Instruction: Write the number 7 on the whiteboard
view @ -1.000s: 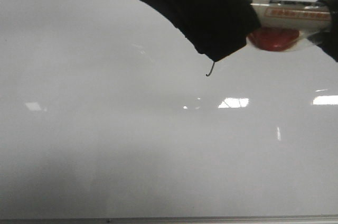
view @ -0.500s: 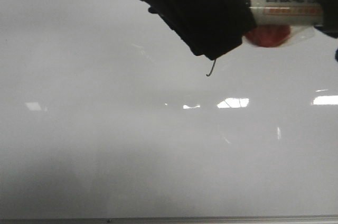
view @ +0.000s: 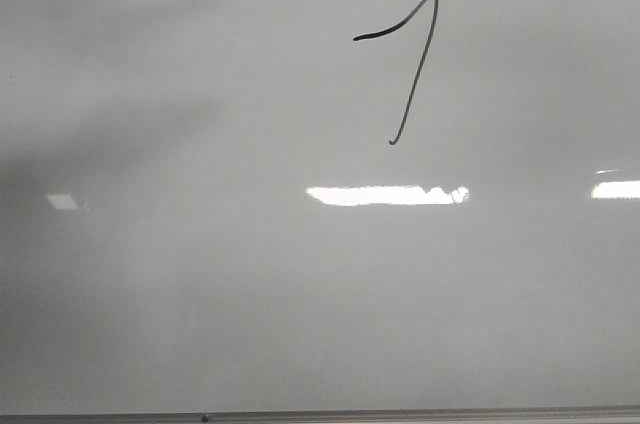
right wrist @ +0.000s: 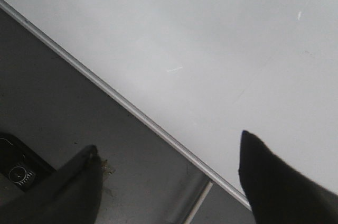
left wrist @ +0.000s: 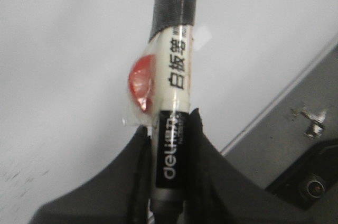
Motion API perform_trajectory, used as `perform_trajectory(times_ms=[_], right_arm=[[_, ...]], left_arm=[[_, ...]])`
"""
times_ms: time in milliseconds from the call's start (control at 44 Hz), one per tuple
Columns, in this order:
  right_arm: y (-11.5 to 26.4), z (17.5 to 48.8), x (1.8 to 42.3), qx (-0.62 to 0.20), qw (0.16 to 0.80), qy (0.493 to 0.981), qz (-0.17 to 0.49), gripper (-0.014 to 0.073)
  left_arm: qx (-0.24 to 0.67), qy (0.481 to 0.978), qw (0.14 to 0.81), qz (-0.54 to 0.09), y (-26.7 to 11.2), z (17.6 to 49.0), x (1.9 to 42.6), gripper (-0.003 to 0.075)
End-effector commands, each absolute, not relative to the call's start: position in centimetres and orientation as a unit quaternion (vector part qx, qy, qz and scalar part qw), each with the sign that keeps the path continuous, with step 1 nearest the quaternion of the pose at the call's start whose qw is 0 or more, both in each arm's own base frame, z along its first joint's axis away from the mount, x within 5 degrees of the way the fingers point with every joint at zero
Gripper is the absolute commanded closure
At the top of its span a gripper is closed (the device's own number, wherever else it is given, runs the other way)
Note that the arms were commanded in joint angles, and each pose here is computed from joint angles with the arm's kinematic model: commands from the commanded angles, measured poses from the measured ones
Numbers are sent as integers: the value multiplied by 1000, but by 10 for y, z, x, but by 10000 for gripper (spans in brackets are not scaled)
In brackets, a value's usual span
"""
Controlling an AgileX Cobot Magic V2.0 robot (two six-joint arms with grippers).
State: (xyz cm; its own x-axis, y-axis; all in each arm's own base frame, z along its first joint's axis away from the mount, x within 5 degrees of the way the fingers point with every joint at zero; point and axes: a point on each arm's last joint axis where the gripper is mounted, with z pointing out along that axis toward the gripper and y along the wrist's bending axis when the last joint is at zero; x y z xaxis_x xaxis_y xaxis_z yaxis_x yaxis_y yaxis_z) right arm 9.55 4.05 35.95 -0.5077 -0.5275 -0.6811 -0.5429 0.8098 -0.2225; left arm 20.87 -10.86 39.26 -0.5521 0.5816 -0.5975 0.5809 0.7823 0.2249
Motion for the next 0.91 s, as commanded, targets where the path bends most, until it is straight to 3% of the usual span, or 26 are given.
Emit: perform_trajectory(times_ms=[0,182,386,568,886], right_arm=[[40,372,97,-299,425,854,6,34],[40,372,98,-298,426,854,7,34],[40,372,98,-298,426,854,7,34],[40,372,98,-298,427,854,7,34],[40,372,98,-298,427,854,8,34]], left_arm=[[261,884,386,20,-77,405,204,741],[102,900,422,36,-24,368,214,741],[-30,866,498,-23,-1,317,231,741],[-39,842,537,-26,0,285,250,741],[-41,840,541,-23,1,256,281,740]])
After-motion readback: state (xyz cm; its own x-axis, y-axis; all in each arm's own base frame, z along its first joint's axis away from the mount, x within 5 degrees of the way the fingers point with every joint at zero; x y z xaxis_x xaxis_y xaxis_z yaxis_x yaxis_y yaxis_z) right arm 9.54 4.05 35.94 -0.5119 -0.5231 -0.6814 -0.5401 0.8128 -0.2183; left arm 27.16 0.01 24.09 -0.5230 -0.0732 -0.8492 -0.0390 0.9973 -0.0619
